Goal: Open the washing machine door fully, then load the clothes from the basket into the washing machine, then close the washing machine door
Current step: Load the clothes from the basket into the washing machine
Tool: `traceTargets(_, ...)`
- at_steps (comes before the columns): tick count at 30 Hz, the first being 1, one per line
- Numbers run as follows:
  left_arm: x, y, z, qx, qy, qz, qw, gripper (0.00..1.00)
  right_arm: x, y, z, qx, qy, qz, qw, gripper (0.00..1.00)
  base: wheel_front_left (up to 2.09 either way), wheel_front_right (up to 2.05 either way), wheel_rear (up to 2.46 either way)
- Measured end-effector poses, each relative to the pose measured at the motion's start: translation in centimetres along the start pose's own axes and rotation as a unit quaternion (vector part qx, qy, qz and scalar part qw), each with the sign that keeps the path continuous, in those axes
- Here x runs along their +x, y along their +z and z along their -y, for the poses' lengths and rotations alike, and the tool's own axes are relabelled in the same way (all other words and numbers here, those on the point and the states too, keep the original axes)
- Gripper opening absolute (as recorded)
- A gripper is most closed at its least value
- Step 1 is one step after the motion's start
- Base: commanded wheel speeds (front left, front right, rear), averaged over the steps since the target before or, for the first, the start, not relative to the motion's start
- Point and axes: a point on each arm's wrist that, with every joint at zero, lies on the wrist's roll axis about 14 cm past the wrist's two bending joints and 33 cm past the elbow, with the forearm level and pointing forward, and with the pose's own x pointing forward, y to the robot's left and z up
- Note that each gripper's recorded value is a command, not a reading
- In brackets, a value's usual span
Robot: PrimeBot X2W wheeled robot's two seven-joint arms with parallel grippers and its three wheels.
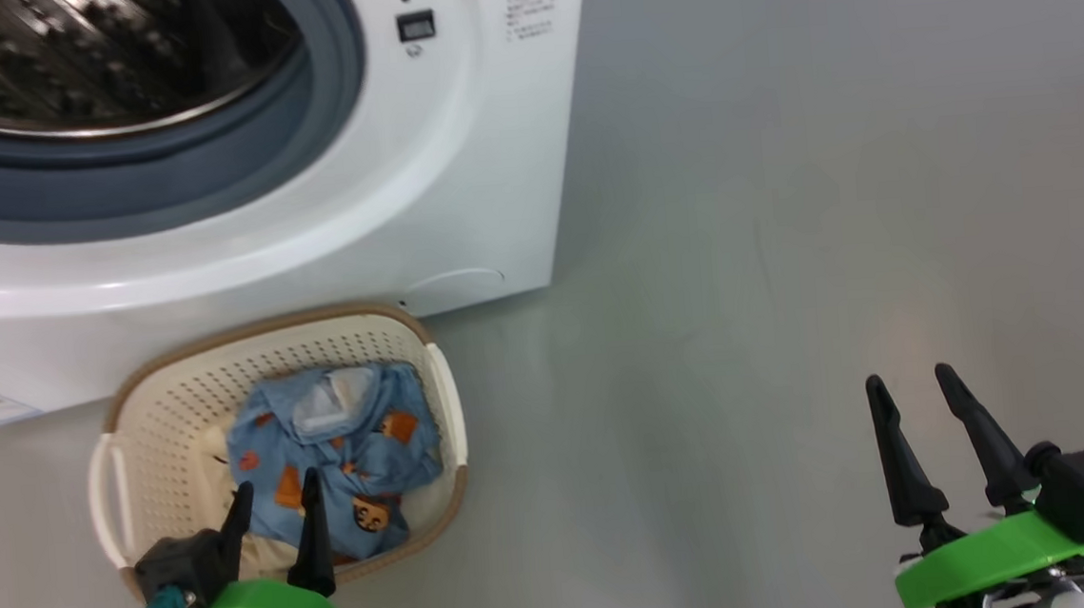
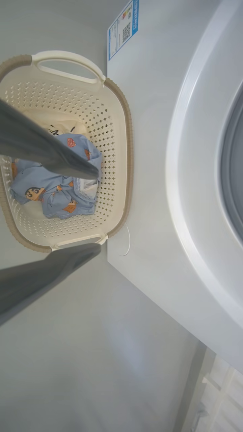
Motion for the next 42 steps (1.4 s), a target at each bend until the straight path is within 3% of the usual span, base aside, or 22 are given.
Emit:
traceTargets(13, 5.0, -6.8, -3.0, 0.015, 0.022, -0.115, 0.993, 1.0, 1.9, -2.4, 1.2, -0.009, -0.018, -0.033, 0.999, 1.0, 0.0, 0.0, 0.0)
traceTargets(26, 8.0, -13.8, -6.6, 0.024, 0.07, -0.238, 0.969, 1.0, 4.3, -5.5, 2.3, -0.026, -0.03, -0.069, 0.997, 1.0, 0.0, 0.0, 0.0)
traceTargets(42, 10.8, -17.9, -9.0, 0.037, 0.086, -0.288, 0.953, 1.0, 5.6, -8.6, 2.8, -0.036, -0.032, -0.104, 0.993, 1.0, 0.0, 0.0, 0.0)
